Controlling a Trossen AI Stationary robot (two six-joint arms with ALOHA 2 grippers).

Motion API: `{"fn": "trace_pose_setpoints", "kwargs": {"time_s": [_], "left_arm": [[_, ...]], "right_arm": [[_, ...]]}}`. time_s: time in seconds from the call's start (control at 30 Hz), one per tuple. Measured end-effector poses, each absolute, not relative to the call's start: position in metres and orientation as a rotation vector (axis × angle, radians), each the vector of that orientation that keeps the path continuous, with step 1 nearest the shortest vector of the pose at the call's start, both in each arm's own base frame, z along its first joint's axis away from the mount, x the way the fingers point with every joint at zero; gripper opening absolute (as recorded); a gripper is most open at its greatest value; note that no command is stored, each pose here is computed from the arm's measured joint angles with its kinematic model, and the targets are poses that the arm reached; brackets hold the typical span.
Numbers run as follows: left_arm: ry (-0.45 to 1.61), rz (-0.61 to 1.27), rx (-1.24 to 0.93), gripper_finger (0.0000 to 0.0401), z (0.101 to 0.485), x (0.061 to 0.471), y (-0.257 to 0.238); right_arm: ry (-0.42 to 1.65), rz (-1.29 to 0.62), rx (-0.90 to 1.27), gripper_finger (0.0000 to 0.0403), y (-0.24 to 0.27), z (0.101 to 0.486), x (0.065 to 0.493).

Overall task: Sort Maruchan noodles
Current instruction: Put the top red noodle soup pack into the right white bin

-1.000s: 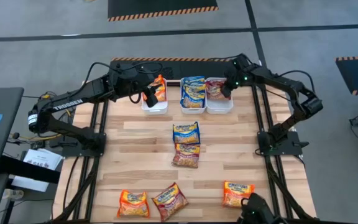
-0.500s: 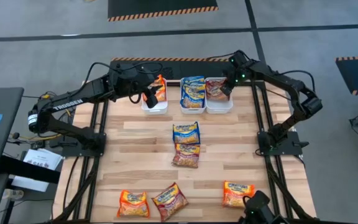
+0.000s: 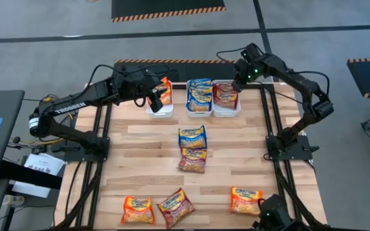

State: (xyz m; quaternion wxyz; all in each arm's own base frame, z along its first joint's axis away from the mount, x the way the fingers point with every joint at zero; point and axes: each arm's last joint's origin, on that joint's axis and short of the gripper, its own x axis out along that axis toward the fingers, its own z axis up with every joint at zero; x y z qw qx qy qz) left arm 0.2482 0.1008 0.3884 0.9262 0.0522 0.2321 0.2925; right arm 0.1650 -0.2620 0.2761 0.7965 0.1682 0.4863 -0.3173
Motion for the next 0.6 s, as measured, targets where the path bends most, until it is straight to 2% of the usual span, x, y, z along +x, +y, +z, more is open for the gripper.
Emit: {"fn": "trace_pose_setpoints", "kwargs": {"time_s": [0.3, 0.6], "left_arm": [[0.456, 0.546, 0.060, 0.0155, 0.389, 0.249, 0.096], [0.334, 0.367, -0.130, 0.0155, 0.407, 0.233, 0.075]], "right_arm": [[1.053, -0.608, 0.414, 0.0182, -0.253, 0.315, 0.166], [0.879, -0.252, 0.566, 0.0182, -0.229, 0.354, 0.181]]}}
